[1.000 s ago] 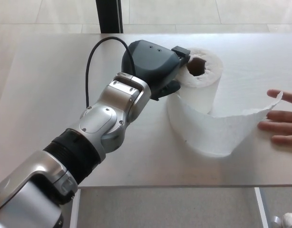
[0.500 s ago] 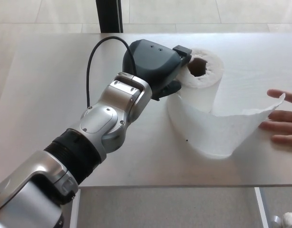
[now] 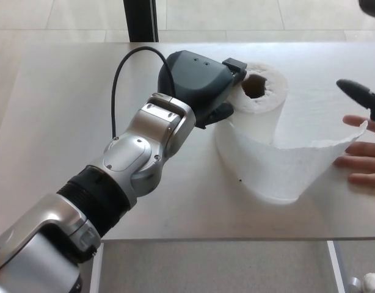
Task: A toilet paper roll is kept in the middle of the desk infront of the robot. The robot places its left hand on the top of the toilet paper roll to hold it still and uses its right hand to tear off a piece of toilet paper from it and hands the paper to a person
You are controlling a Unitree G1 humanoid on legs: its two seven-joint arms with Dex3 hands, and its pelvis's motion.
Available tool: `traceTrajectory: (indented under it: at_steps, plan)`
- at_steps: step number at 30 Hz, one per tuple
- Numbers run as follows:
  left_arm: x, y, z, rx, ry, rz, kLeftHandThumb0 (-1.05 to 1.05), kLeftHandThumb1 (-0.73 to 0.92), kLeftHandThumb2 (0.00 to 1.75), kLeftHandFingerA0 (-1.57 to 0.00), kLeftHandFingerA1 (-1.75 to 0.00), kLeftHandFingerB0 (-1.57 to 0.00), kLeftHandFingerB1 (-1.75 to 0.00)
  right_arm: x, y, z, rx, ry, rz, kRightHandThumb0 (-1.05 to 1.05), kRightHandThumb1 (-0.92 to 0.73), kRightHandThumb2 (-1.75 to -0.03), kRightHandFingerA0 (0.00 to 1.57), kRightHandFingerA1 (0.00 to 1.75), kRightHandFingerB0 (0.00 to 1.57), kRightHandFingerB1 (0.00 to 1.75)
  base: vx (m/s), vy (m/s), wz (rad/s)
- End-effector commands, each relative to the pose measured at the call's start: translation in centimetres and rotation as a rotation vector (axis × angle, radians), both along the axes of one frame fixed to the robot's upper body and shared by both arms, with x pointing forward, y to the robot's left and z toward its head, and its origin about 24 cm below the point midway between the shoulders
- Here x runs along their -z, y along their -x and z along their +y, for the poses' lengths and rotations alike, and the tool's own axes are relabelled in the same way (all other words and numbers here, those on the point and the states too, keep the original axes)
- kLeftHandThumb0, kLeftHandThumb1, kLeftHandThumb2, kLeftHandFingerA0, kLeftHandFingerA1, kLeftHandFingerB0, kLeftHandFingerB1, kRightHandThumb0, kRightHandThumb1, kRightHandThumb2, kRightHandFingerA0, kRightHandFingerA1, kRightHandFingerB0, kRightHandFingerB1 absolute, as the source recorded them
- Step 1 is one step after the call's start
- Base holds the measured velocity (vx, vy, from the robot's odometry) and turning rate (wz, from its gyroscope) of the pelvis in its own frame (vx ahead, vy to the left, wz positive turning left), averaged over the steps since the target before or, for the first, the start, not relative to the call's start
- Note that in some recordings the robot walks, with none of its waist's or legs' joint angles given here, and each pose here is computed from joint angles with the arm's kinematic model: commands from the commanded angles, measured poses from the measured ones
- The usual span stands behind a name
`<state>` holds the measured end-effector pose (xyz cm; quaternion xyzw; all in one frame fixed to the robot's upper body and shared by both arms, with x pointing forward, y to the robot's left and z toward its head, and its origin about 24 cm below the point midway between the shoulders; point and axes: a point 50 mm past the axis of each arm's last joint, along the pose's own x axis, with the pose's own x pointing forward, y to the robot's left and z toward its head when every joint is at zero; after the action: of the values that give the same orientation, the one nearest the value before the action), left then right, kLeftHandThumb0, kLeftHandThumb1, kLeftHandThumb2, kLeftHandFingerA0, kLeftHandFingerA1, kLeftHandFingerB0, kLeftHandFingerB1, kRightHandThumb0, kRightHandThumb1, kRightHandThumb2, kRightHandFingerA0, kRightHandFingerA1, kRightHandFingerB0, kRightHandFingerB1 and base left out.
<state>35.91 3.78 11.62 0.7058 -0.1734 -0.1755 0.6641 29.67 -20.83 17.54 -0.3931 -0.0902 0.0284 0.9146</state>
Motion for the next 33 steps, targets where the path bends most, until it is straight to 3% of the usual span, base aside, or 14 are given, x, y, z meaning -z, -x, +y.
traceTrajectory:
  at_steps: [1, 4, 5, 6, 14, 16, 17, 18, 20, 24, 25, 27, 30, 33]
  plan:
    - [2.2, 0.1, 1.4, -0.043, -0.114, 0.123, -0.58, 0.90, 0.67, -0.67, -0.86, -0.51, -0.49, 6.8, 5.0, 2.4, -0.525, 1.075, 0.767, -0.60, -0.38, -0.74, 0.03, 0.50, 0.29, 0.47, 0.00, 0.000, 0.00]
    - [1.7, -0.1, 1.4, -0.043, -0.138, 0.108, -0.58, 0.88, 0.67, -0.73, -0.96, -0.49, -0.45, 7.5, 5.5, 3.7, -0.543, 1.027, 0.819, -0.59, -0.38, -0.74, 0.22, 0.57, 0.34, 0.47, 0.00, 0.000, 0.00]
    - [1.7, -0.1, 1.5, -0.042, -0.140, 0.107, -0.57, 0.90, 0.66, -0.74, -0.96, -0.50, -0.45, 7.8, 5.6, 3.9, -0.551, 1.028, 0.828, -0.55, -0.48, -0.55, 0.25, 0.52, 0.39, 0.35, 0.00, 0.000, 0.00]
    - [1.7, -0.1, 1.4, -0.042, -0.138, 0.109, -0.57, 0.89, 0.66, -0.74, -0.95, -0.49, -0.45, 8.1, 5.7, 4.2, -0.563, 1.036, 0.838, -0.60, -0.38, -0.75, 0.21, 0.56, 0.30, 0.46, 0.00, 0.000, 0.00]
    - [1.6, -0.2, 1.2, -0.044, -0.098, 0.127, -0.57, 0.89, 0.66, -0.71, -0.87, -0.50, -0.48, 9.4, 5.7, 5.0, -0.570, 1.071, 0.905, -0.71, -0.41, -0.80, 0.04, 0.54, 0.20, 0.44, 0.00, 0.000, 0.00]
    - [1.6, -0.2, 1.1, -0.042, -0.099, 0.126, -0.57, 0.90, 0.66, -0.71, -0.87, -0.50, -0.48, 9.5, 5.6, 5.0, -0.564, 1.077, 0.910, -0.71, -0.41, -0.80, 0.04, 0.53, 0.20, 0.44, 0.00, 0.000, 0.00]
    - [1.6, -0.2, 1.1, -0.040, -0.105, 0.117, -0.57, 0.90, 0.67, -0.70, -0.84, -0.50, -0.47, 9.7, 5.4, 5.0, -0.561, 1.092, 0.916, -0.71, -0.52, -0.57, 0.06, 0.51, 0.27, 0.32, 0.00, 0.000, 0.00]
    - [1.5, -0.2, 1.2, -0.040, -0.110, 0.114, -0.58, 0.91, 0.67, -0.67, -0.77, -0.49, -0.46, 9.8, 5.2, 5.0, -0.555, 1.104, 0.923, -0.73, -0.41, -0.82, 0.03, 0.53, 0.19, 0.44, 0.00, 0.000, 0.00]
    - [1.5, -0.3, 1.1, -0.041, -0.119, 0.118, -0.58, 0.91, 0.66, -0.69, -0.83, -0.48, -0.46, 10.1, 5.0, 4.9, -0.551, 1.122, 0.937, -0.75, -0.41, -0.82, 0.03, 0.54, 0.19, 0.44, 0.00, 0.000, 0.00]
    - [1.3, -0.3, 1.0, -0.034, -0.099, 0.107, -0.58, 0.88, 0.67, -0.72, -1.05, -0.49, -0.47, 10.4, 4.7, 4.5, -0.521, 1.180, 0.936, -0.75, -0.41, -0.81, 0.12, 0.56, 0.19, 0.42, 0.00, 0.000, 0.00]
    - [1.3, -0.3, 1.0, -0.032, -0.107, 0.108, -0.58, 0.90, 0.67, -0.71, -1.01, -0.50, -0.47, 10.6, 4.6, 4.5, -0.512, 1.195, 0.935, -0.74, -0.51, -0.57, 0.15, 0.54, 0.26, 0.32, 0.00, 0.000, 0.00]
    - [1.4, -0.3, 0.9, -0.032, -0.102, 0.112, -0.58, 0.89, 0.66, -0.66, -0.76, -0.48, -0.46, 11.0, 4.4, 4.2, -0.467, 1.219, 0.919, -0.67, -0.52, -0.56, 0.32, 0.58, 0.26, 0.35, 0.00, 0.000, 0.00]
    - [1.5, -0.3, 0.9, -0.029, -0.097, 0.117, -0.58, 0.90, 0.66, -0.68, -0.80, -0.49, -0.47, 11.4, 4.2, 3.9, -0.402, 1.199, 0.893, -0.61, -0.45, -0.80, 0.47, 0.69, 0.25, 0.51, 0.00, 0.000, 0.00]
    - [1.5, -0.3, 0.8, -0.031, -0.091, 0.122, -0.58, 0.89, 0.66, -0.68, -0.81, -0.49, -0.47, 11.6, 4.3, 3.9, -0.370, 1.170, 0.835, -0.53, -0.47, -0.77, 0.66, 0.94, 0.21, 0.48, 0.00, 0.000, 0.00]
